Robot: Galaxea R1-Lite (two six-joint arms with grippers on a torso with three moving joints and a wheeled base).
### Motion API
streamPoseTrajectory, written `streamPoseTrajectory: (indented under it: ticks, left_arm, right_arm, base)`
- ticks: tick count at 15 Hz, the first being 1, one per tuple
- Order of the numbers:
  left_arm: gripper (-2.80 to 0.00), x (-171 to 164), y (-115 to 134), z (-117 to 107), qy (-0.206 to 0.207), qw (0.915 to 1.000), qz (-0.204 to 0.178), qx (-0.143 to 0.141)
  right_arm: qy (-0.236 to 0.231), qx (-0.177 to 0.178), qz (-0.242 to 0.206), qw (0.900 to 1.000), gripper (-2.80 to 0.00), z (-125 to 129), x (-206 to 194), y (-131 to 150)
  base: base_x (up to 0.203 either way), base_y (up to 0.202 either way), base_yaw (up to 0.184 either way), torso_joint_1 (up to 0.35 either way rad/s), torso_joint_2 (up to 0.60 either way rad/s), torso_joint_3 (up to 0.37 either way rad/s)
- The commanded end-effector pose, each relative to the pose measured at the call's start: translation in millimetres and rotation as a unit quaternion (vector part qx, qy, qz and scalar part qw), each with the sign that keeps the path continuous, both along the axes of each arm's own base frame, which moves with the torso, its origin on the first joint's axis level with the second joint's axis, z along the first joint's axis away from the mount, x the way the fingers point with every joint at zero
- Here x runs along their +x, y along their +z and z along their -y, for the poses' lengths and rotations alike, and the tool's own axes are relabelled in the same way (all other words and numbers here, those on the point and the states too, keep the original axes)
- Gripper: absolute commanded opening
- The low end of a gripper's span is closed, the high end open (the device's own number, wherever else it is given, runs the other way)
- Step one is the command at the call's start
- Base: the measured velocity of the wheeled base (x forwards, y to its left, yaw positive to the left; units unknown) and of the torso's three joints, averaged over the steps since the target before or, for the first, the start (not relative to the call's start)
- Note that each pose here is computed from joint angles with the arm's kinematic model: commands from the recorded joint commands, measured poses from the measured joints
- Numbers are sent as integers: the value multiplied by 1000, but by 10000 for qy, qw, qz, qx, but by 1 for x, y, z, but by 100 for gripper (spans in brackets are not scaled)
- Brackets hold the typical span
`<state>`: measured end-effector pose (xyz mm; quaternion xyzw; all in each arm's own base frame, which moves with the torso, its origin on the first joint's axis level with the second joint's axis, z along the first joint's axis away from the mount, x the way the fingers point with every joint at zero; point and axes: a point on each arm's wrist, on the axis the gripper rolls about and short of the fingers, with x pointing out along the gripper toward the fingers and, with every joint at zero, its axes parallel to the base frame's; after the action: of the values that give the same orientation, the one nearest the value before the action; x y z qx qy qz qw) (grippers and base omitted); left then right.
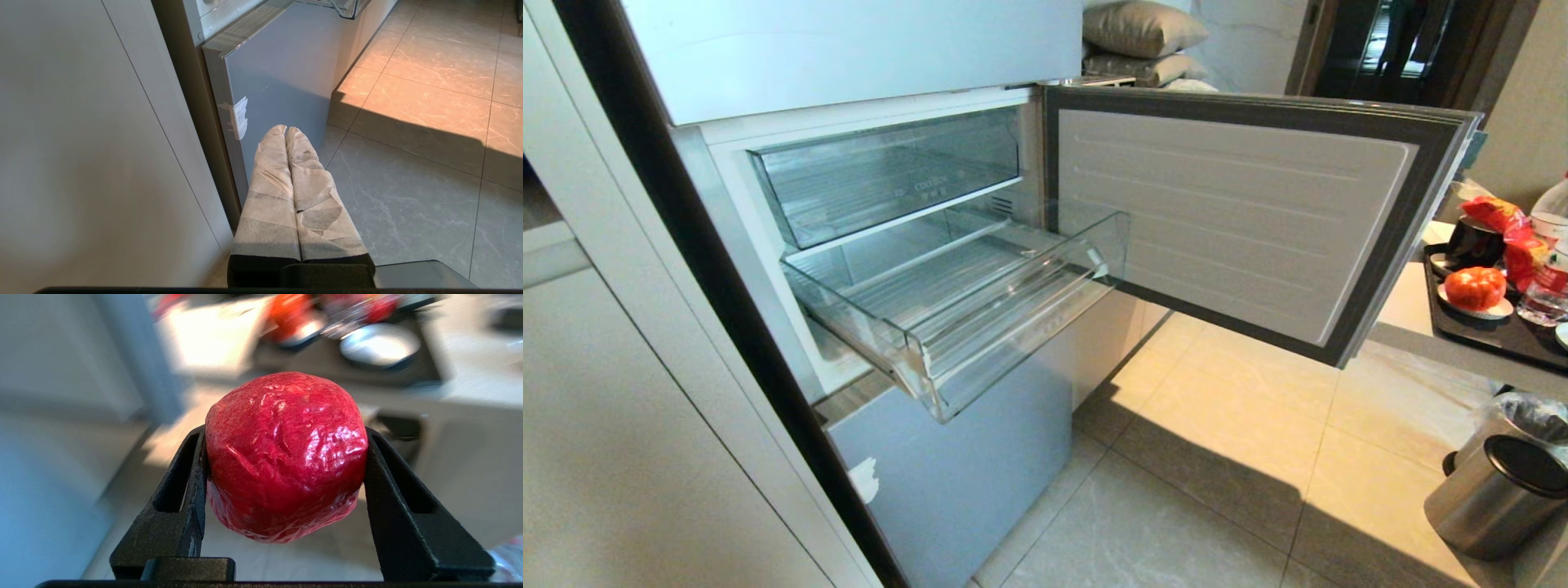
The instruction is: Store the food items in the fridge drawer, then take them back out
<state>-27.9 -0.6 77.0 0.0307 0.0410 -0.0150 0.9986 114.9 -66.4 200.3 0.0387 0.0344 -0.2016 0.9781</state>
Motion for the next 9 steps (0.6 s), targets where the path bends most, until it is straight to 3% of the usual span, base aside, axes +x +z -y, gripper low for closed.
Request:
streamPoseTrajectory:
  ticks: [1, 6, 9]
  left_arm:
    - [-280, 0, 0, 0, -1, 10000, 1, 2]
    - [-280, 0, 0, 0, 0, 10000, 0, -13]
    - [-280, 0, 0, 0, 3, 10000, -7, -44]
  right_arm:
    - [575, -273, 410, 9971, -280, -45, -60, -16]
    - [1256, -106, -398, 9912, -280, -68, -112, -106]
    - [1489, -36, -515, 9875, -280, -68, -113, -112]
  base:
    - [0, 0, 0, 0, 0, 0]
    - [0, 0, 0, 0, 0, 0]
    - [0, 0, 0, 0, 0, 0]
